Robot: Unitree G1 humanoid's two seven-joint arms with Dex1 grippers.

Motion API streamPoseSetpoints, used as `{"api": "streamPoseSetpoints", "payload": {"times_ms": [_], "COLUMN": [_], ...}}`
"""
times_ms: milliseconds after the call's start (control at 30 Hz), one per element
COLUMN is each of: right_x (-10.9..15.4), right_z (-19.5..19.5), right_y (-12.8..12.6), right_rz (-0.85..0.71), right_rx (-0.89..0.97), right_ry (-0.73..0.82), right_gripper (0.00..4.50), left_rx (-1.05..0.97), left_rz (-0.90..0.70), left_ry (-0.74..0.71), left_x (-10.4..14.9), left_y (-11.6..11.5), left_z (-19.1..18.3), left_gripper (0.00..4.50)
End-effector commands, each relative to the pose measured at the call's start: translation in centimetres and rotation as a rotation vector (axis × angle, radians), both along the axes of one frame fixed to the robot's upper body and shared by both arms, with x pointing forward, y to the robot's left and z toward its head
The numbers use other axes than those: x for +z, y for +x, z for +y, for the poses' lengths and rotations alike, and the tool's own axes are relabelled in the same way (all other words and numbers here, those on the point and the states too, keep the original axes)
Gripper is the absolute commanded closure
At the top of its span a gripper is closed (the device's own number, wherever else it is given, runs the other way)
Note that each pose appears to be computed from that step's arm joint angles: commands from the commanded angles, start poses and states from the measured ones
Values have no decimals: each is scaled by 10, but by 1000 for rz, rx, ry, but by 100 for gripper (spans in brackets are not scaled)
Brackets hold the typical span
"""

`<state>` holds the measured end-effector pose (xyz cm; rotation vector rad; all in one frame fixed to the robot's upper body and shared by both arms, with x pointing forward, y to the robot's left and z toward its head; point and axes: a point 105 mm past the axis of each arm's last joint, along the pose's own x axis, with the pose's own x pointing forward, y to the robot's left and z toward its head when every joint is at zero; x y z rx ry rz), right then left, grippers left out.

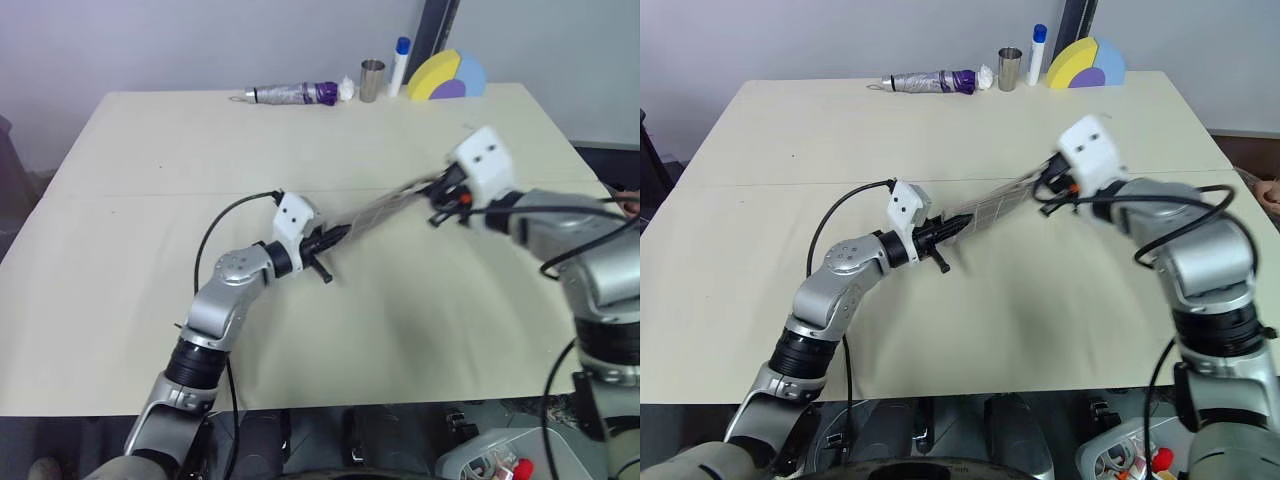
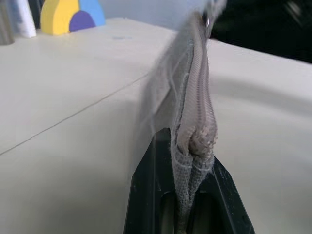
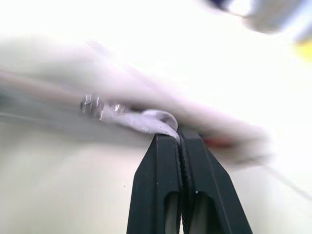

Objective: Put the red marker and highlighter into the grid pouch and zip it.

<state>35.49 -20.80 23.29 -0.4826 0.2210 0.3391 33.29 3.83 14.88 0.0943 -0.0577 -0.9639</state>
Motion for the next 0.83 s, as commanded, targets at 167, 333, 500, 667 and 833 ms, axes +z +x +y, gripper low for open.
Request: {"api": "streamPoseSetpoints", "payload": {"times_ms": [167, 333, 500, 667, 833], "right_x": [27, 7, -24, -45, -49], "right_z": [-33, -14, -4, -16, -35], "right_y": [-2, -19, -53, -78, -73], "right_rz": [-91, 19, 141, 215, 175], "right_rx": [-66, 91, 274, 324, 247], "right_ry": [-98, -93, -135, -120, -74], "right_gripper": [447, 262, 99, 99, 99], "left_rx": [-20, -21, 65, 178, 284], "left_rz": [-23, 6, 37, 124, 144], "left_ry": [43, 24, 87, 133, 175], "left_x": [-3, -3, -9, -21, -28], "left_y": [-4, -7, -8, -16, -18], "left_z": [9, 20, 52, 106, 142], "left_gripper": [450, 345, 86, 36, 36]}}
